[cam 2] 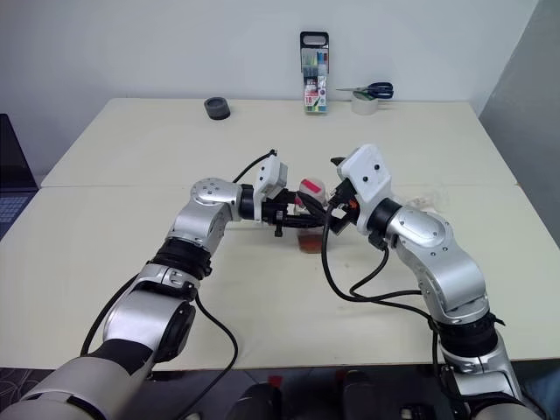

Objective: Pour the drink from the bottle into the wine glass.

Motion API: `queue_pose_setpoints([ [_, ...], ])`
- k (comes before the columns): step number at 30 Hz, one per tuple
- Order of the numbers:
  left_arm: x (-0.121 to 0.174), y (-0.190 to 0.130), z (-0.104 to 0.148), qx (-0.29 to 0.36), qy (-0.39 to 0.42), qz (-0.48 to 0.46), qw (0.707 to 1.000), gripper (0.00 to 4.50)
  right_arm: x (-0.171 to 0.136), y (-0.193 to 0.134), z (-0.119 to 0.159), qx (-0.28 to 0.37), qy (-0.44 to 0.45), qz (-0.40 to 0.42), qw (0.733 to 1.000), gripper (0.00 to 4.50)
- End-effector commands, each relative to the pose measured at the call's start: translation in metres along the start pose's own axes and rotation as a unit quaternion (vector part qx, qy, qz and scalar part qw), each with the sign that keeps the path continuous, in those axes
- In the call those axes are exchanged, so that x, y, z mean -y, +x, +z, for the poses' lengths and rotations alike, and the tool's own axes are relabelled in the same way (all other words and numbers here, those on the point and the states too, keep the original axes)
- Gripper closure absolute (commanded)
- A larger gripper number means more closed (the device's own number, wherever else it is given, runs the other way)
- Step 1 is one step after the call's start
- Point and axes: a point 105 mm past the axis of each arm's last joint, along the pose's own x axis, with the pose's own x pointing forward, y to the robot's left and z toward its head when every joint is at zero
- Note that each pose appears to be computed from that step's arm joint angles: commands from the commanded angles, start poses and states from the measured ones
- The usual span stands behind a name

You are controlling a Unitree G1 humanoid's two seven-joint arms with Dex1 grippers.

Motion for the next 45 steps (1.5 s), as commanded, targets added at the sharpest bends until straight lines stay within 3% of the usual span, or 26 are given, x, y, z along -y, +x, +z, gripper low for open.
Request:
queue_pose_setpoints([
  [1,-0.004,-0.001,0.02,0.017,0.032,-0.001,0.999,2.79,0.013,-0.011,0.006,0.009,-0.007,-0.027,1.0,0.0],
  [45,-0.003,-0.001,0.017,0.013,0.033,-0.003,0.999,2.79,0.008,-0.022,0.008,0.006,0.0,-0.01,1.0,0.0],
])
